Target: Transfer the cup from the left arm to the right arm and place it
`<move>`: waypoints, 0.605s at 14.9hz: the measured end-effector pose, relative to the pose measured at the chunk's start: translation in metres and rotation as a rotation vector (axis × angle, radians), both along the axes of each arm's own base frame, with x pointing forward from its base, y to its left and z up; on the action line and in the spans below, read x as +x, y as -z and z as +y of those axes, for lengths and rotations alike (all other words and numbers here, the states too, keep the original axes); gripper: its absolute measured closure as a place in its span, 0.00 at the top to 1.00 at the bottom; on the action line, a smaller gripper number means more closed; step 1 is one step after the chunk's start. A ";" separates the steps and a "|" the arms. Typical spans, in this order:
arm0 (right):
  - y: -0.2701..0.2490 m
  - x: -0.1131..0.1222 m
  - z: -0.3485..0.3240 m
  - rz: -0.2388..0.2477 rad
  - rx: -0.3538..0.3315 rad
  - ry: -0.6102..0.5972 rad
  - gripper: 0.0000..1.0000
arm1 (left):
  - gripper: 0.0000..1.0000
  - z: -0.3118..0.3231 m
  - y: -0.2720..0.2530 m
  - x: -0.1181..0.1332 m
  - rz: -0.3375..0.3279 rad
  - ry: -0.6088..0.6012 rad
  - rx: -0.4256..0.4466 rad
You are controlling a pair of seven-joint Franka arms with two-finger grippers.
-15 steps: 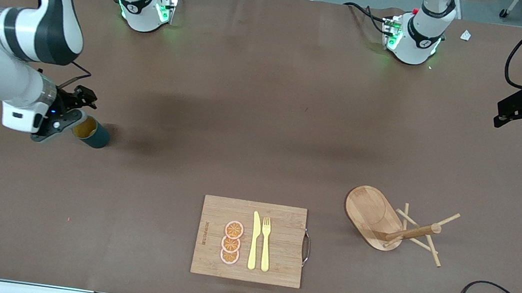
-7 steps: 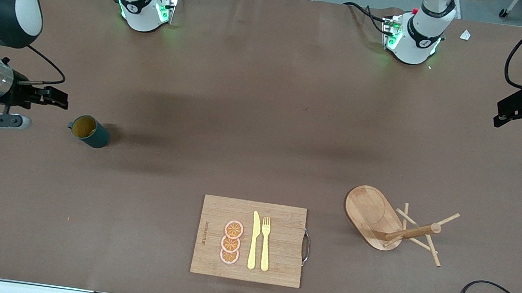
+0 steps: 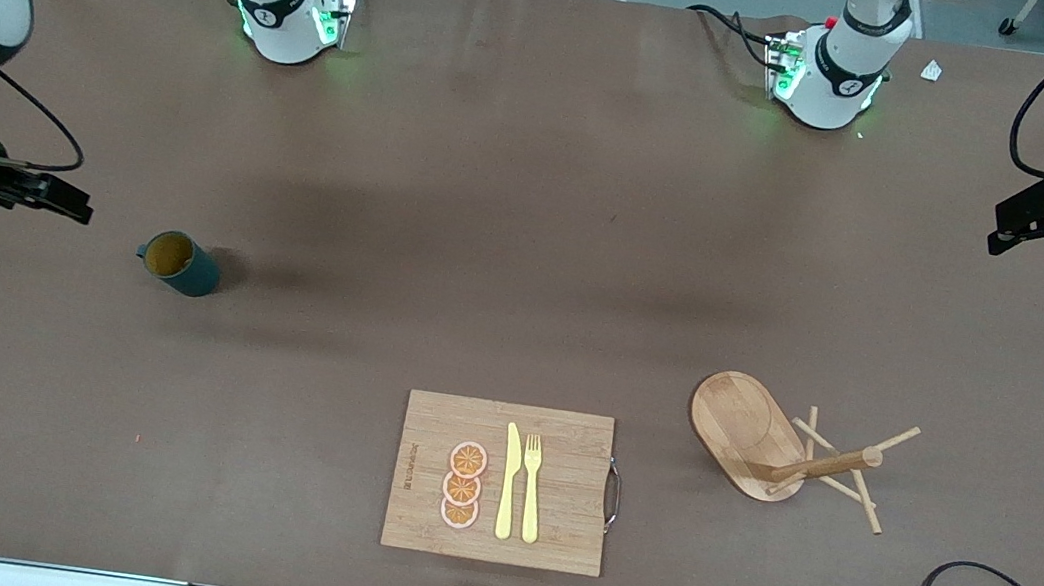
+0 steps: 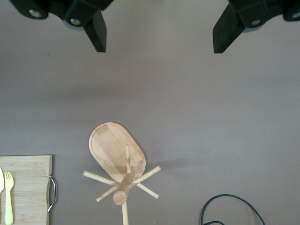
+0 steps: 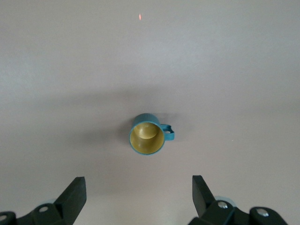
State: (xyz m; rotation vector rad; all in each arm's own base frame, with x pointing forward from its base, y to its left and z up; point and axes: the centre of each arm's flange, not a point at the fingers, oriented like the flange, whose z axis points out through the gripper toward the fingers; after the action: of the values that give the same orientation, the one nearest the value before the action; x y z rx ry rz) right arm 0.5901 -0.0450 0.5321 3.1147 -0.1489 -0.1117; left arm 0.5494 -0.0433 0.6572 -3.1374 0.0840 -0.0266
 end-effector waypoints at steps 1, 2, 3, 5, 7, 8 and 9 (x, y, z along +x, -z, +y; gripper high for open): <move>-0.011 -0.005 -0.001 -0.008 0.000 0.003 1.00 | 1.00 0.000 0.000 0.000 0.000 0.000 0.000; -0.021 -0.012 -0.001 -0.007 0.001 0.005 1.00 | 1.00 0.000 0.000 0.000 0.000 0.000 0.000; -0.030 -0.019 -0.001 -0.004 0.002 0.007 1.00 | 1.00 0.000 0.000 0.000 0.000 0.000 0.000; -0.045 -0.031 0.000 0.010 0.004 0.008 1.00 | 1.00 0.000 0.000 0.000 0.000 -0.001 0.000; -0.056 -0.040 0.002 0.027 0.006 0.007 1.00 | 1.00 0.000 0.000 0.000 0.000 -0.001 0.000; -0.061 -0.042 0.003 0.030 0.006 0.005 1.00 | 1.00 0.001 0.000 0.000 0.000 -0.001 0.000; -0.066 -0.043 0.004 0.033 0.006 0.004 1.00 | 1.00 0.001 0.000 0.000 0.000 -0.001 0.000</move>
State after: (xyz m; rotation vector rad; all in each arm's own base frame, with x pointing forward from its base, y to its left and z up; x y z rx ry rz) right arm 0.5467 -0.0408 0.5985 3.1168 -0.1541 -0.1636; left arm 0.5495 -0.0427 0.6571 -3.1375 0.0822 -0.0264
